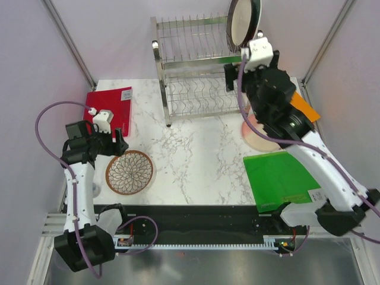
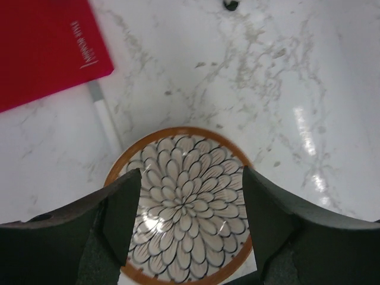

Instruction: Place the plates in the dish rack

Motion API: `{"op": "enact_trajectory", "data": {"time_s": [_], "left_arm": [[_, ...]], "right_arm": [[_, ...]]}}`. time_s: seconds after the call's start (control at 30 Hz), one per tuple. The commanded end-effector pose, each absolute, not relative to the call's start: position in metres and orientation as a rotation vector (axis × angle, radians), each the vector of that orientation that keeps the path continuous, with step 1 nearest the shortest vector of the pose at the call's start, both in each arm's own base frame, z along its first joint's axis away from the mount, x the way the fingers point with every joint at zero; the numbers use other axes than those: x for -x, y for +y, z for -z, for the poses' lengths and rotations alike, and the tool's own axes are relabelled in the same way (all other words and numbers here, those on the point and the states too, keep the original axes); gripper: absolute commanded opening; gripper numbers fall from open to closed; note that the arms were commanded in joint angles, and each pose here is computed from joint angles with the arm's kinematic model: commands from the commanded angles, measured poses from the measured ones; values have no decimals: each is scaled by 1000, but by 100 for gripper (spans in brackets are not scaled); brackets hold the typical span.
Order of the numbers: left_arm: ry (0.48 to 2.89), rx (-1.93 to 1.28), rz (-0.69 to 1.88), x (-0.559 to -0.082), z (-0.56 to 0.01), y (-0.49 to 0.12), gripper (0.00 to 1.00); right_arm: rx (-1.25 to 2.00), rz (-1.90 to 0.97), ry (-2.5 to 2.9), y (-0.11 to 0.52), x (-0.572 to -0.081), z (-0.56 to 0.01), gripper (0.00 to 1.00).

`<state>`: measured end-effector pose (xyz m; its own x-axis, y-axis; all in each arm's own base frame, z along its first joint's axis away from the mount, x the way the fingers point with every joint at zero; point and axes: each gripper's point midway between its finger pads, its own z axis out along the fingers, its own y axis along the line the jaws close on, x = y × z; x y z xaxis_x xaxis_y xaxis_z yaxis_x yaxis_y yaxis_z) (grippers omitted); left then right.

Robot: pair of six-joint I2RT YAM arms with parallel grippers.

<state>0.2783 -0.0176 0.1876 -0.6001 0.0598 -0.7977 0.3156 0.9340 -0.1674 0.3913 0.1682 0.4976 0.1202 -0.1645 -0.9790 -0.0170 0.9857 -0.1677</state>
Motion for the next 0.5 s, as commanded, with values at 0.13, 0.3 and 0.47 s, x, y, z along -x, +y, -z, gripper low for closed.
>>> {"op": "enact_trajectory", "data": {"time_s": [0.13, 0.3, 0.47], "left_arm": [[2502, -281, 205, -222, -132, 47, 77], [2584, -176, 324, -216, -105, 77, 75], [2543, -237, 517, -228, -100, 71, 74]], "right_arm": [[517, -519, 1924, 231, -289, -325, 98], [572, -650, 2145, 252, -269, -252, 98], [556, -811, 2241, 275, -259, -202, 98]]}}
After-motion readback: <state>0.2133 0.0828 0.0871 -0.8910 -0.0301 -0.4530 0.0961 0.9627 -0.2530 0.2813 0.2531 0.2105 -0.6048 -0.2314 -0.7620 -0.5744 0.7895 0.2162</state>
